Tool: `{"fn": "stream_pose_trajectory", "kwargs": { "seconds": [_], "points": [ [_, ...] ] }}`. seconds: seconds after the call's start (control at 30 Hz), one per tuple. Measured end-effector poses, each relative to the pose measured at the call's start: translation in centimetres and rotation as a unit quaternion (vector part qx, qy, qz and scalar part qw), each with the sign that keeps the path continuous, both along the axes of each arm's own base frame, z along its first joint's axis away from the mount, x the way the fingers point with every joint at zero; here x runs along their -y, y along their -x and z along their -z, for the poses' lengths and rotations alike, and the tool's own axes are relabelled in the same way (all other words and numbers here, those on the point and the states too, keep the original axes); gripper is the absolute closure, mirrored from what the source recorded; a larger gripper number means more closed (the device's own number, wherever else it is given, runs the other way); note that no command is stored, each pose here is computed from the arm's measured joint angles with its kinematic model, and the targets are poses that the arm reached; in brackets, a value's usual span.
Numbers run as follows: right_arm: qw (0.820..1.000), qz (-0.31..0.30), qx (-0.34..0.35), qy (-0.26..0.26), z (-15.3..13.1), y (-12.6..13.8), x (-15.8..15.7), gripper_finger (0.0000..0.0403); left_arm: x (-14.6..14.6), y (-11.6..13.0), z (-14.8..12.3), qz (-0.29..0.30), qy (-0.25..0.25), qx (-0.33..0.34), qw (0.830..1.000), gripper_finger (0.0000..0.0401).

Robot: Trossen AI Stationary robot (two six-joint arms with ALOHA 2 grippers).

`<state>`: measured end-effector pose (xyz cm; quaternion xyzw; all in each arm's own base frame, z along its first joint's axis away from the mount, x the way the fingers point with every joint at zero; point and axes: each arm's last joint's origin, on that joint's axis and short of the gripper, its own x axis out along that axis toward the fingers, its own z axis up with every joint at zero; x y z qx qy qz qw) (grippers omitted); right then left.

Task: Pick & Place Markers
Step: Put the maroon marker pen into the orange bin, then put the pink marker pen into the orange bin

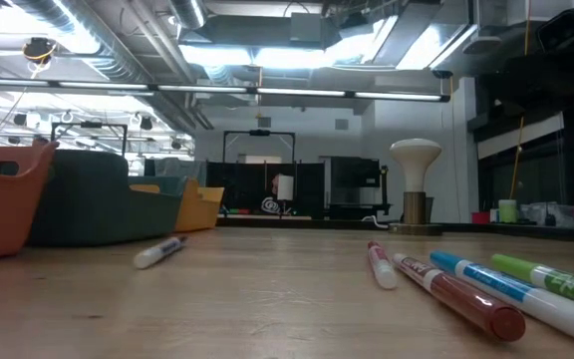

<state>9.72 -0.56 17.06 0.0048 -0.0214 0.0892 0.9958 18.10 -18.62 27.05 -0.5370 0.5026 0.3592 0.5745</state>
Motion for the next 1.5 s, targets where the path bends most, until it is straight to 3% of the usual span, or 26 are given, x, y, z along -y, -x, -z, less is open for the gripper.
{"fn": "stream_pose_trajectory", "kwargs": {
  "seconds": [0.2, 0.43, 0.6, 0.77, 0.93, 1.23, 1.5],
  "points": [
    [1.000, 0.000, 0.000, 0.000, 0.0, 0.0, 0.0, 0.0233, 0.2, -0.3, 0.3, -0.002, -0.002, 0.000, 1.000, 0.0268],
    [1.000, 0.000, 0.000, 0.000, 0.0, 0.0, 0.0, 0.0233, -0.5, -3.2, -0.2, 0.009, -0.002, 0.103, 0.995, 0.0275],
    [1.000, 0.000, 0.000, 0.000, 0.0, 0.0, 0.0, 0.0233, -1.9, -7.2, 0.0, 0.110, -0.029, 0.188, 0.976, 0.0286],
    [1.000, 0.000, 0.000, 0.000, 0.0, 0.0, 0.0, 0.0233, -3.5, -11.1, 0.8, 0.234, -0.068, 0.259, 0.935, 0.0296],
    [1.000, 0.000, 0.000, 0.000, 0.0, 0.0, 0.0, 0.0233, -5.3, -13.4, 2.0, 0.330, -0.106, 0.277, 0.896, 0.0303],
    [1.000, 0.000, 0.000, 0.000, 0.0, 0.0, 0.0, 0.0233, -7.6, -15.0, 3.8, 0.498, -0.183, 0.260, 0.807, 0.0304],
    [1.000, 0.000, 0.000, 0.000, 0.0, 0.0, 0.0, 0.0233, -8.2, -15.0, 4.1, 0.612, -0.242, 0.248, 0.711, 0.0303]
  ]
}}
